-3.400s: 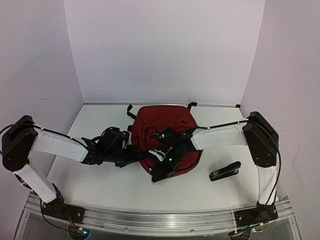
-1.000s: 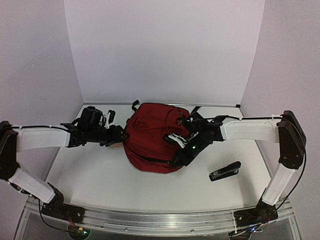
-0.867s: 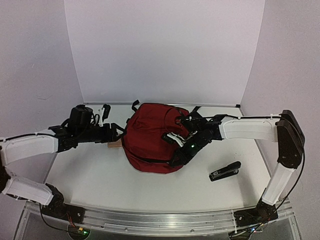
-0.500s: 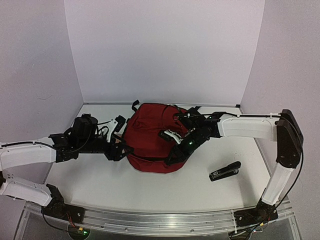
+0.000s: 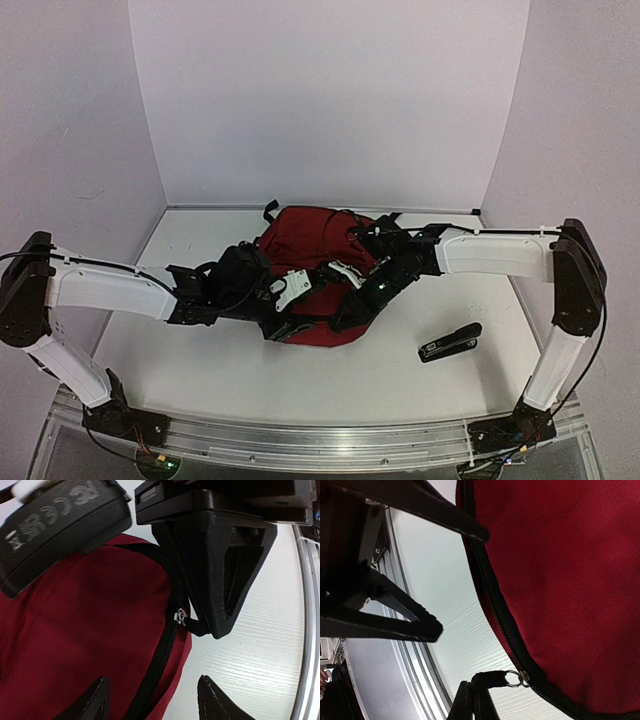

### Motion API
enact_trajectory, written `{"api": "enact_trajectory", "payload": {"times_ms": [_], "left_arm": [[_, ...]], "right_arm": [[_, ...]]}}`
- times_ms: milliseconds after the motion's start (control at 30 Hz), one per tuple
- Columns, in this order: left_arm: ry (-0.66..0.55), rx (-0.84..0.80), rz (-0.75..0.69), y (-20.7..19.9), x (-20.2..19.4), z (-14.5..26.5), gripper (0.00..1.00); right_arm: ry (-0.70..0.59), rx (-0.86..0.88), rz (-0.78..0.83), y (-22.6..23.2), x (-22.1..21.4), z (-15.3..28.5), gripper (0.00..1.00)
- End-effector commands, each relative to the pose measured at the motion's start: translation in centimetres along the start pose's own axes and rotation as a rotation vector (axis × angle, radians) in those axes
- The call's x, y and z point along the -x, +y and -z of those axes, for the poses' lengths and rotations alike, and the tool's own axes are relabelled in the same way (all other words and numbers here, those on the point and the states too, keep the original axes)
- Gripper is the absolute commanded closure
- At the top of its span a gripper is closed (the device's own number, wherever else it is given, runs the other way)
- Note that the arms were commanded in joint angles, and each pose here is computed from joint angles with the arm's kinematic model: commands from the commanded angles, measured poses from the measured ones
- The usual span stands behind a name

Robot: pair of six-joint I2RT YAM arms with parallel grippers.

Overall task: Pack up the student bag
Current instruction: Zip the student bag at the center of the board.

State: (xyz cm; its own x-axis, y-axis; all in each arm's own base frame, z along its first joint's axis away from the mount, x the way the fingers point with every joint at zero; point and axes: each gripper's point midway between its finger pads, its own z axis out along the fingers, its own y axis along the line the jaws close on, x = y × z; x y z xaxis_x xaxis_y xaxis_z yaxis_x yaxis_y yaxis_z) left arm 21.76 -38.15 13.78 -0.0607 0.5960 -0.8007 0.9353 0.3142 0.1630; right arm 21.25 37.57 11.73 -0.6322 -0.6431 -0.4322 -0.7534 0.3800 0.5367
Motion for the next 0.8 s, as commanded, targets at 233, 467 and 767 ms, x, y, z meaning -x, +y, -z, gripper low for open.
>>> {"api": "enact_trajectory", "payload": {"times_ms": [233, 467, 767], "left_arm": [[-0.007, 0.034, -0.173, 0.0, 2.3, -3.8, 0.57], [0.036, 0.031, -0.157, -0.4, 1.3, -3.3, 0.89], [0.05, 0.079, -0.11, -0.1, 0.6, -1.0, 1.0]], "right_arm": [[-0.016, 0.037, 0.016, 1.2, 0.5, 0.5, 1.0], [-0.026, 0.002, -0.007, -0.1, 0.0, 1.6, 1.0], [-0.021, -0.134, -0.104, -7.1, -2.1, 5.0, 1.0]]}}
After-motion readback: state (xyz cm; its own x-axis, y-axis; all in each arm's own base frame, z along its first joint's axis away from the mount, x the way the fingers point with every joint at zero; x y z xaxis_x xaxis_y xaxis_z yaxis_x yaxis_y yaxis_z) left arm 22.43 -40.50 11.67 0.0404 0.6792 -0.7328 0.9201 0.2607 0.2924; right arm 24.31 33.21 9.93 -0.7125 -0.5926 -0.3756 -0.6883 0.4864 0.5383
